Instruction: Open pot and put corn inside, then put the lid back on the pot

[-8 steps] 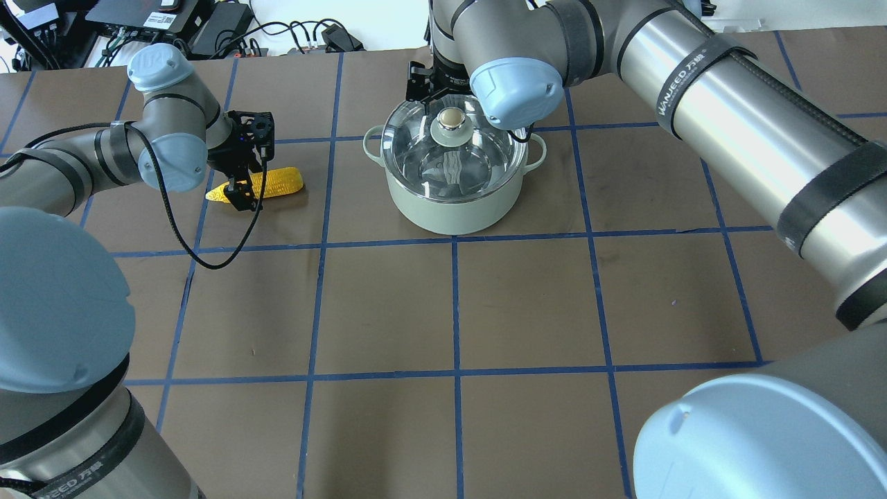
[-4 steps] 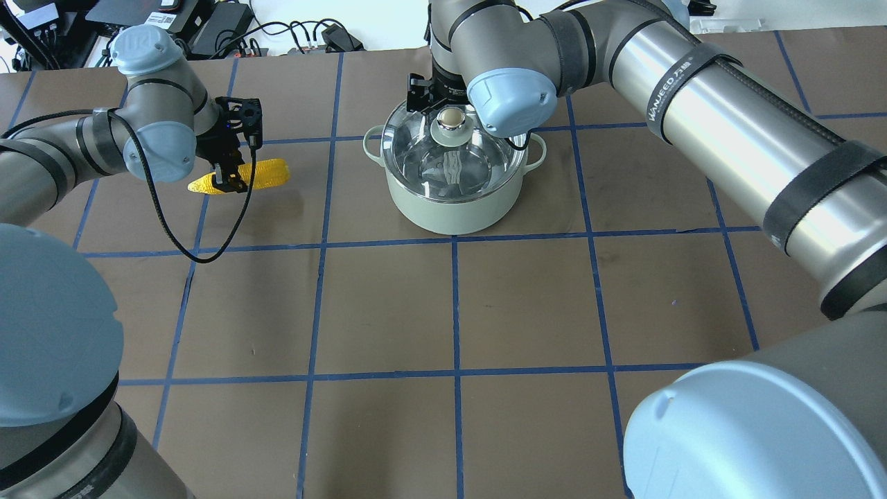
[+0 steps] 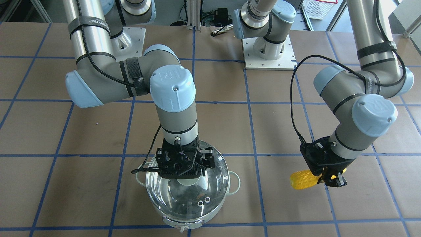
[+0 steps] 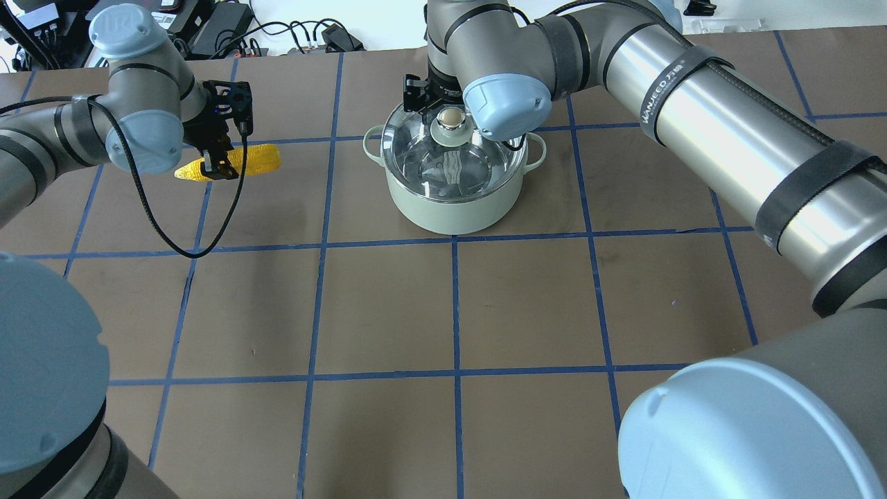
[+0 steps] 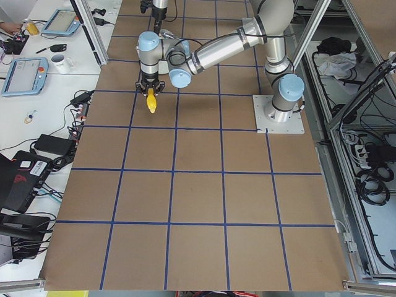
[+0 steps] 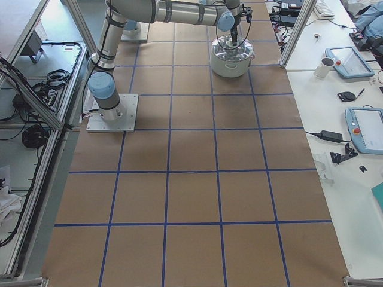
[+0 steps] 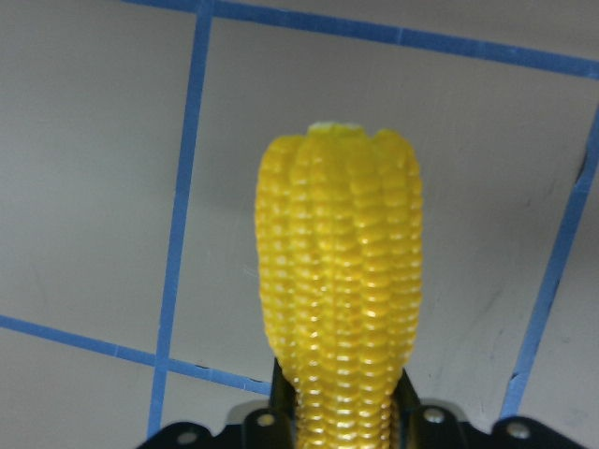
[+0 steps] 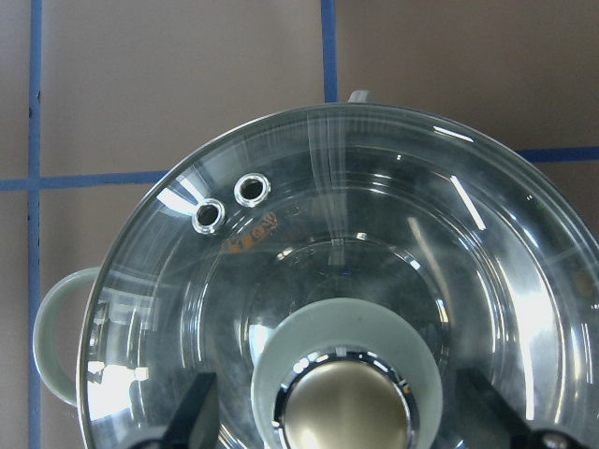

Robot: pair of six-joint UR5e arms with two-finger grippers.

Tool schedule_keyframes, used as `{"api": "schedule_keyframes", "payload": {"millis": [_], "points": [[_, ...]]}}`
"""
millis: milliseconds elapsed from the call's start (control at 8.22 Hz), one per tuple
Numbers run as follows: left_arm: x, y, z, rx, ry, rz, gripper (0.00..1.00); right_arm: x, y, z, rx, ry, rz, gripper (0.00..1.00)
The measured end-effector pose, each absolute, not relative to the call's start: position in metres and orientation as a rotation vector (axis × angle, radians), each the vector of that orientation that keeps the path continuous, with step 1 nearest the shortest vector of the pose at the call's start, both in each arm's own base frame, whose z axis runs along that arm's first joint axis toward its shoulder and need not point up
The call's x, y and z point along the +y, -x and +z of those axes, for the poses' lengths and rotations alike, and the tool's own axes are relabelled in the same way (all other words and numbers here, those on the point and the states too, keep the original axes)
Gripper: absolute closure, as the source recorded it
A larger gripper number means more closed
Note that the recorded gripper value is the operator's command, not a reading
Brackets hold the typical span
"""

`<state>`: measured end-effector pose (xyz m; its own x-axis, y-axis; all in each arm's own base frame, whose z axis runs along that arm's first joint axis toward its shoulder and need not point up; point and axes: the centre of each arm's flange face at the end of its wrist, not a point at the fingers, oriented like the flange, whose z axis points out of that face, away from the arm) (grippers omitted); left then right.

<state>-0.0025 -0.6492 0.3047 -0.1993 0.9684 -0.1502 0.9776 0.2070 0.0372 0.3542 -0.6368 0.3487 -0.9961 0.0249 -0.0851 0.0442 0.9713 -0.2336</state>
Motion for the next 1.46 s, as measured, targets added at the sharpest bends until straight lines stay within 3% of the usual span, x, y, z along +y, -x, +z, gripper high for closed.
{"api": "schedule_keyframes", "payload": {"millis": [243,608,973,1459], "points": [[-0.638,0.013,0.340,2.313,-1.878,-0.136,1.00,-0.638,-0.355,0.348,3.031,-0.050,-0.384,0.49],[-0.635,0.015,0.343,2.310,-1.880,-0.137,1.00,-0.636,-0.353,0.344,3.031,-0.044,-0.391,0.63],[-0.635,0.014,0.341,2.314,-1.877,-0.136,1.00,-0.635,-0.353,0.351,3.031,-0.014,-0.412,0.63],[-0.636,0.024,0.346,2.306,-1.878,-0.161,1.00,-0.615,-0.324,0.436,3.009,0.029,-0.535,0.62]]}}
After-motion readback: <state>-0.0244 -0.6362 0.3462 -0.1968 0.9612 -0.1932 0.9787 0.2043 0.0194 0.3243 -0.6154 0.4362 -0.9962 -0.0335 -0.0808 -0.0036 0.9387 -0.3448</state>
